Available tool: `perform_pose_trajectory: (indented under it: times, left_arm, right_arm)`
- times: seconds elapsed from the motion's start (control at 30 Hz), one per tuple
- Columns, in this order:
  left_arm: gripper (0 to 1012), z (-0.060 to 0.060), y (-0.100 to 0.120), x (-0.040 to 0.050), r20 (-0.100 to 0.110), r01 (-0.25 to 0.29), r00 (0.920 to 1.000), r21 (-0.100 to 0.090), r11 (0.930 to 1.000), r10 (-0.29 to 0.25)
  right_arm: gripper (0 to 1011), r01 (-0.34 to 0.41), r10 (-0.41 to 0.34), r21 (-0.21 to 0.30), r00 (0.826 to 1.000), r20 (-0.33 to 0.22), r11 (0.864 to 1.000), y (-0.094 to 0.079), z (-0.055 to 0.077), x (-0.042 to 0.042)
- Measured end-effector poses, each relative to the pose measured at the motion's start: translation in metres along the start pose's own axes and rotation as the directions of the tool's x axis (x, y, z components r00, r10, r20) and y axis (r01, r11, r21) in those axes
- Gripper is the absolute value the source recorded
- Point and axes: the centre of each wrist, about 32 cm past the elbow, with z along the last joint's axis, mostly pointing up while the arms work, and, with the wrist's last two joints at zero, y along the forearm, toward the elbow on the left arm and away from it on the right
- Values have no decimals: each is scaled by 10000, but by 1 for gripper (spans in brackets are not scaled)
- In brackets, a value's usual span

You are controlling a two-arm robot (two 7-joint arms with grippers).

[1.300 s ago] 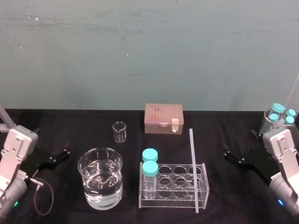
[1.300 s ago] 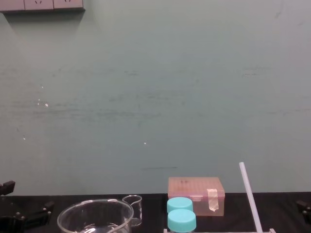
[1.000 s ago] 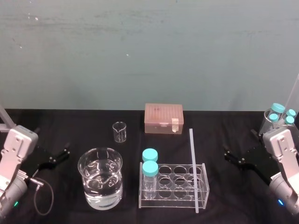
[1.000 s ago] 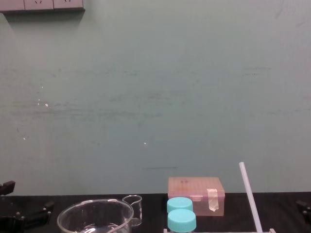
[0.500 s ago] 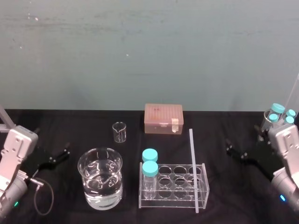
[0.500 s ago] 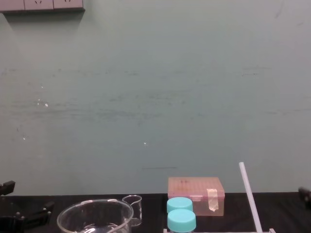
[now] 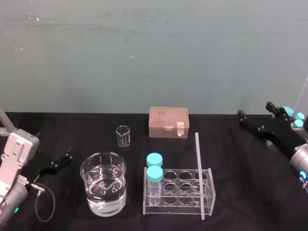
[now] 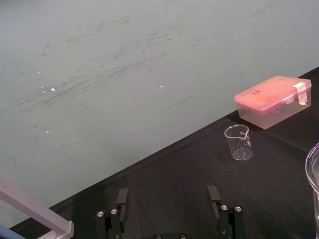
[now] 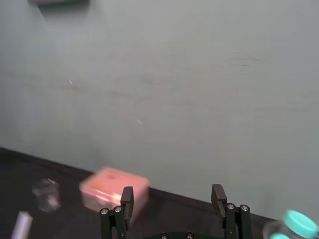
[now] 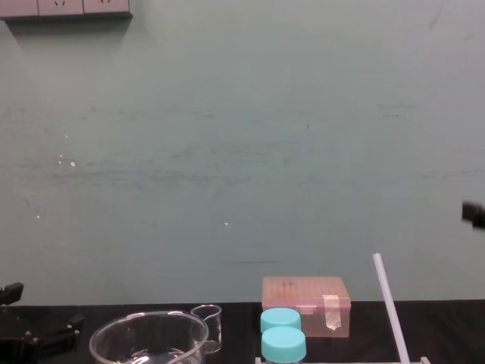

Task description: Pick up the stirring rod with one hand, then place it down.

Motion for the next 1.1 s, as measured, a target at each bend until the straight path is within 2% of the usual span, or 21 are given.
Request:
perform_pose_trajectory:
  times: [0.07,0.17,0.27,0.4,0.57,0.8,0.83,0.93,1.1]
  left_arm:
    - [1005,0,0,0,0,0,10000,1,10000,0]
    - [1005,0,0,0,0,0,10000,1,10000,0]
    - [1005,0,0,0,0,0,10000,0,10000,0]
    - [1005,0,0,0,0,0,10000,1,10000,0]
    - [1005,0,0,0,0,0,10000,0,10000,0]
    - [1005,0,0,0,-1,0,10000,0,10000,0]
    - [1005,0,0,0,-1,0,10000,0,10000,0]
    - [1005,0,0,0,-1,0,10000,1,10000,0]
    - [1005,0,0,0,-1,0,10000,0,10000,0]
  right_arm:
    - [1003,-475,475,9,9969,-627,9989,14,147,62]
    - [1003,-1086,1078,-2,9875,-1148,9941,18,282,127]
    - [1003,-1849,1840,111,9679,-1714,9827,20,457,200]
    - [1003,-2202,2197,201,9544,-2021,9752,19,553,237]
    - [1003,-2535,2497,152,9386,-2381,9672,14,610,251]
    - [1003,-3255,3023,-431,9133,-2728,9446,17,666,242]
    - [1003,-3255,3023,-431,9133,-2728,9446,17,666,242]
    - [1003,-3585,3233,-825,9034,-2816,9299,30,690,233]
    - [1003,-3809,3370,-1158,8978,-2835,9173,49,701,209]
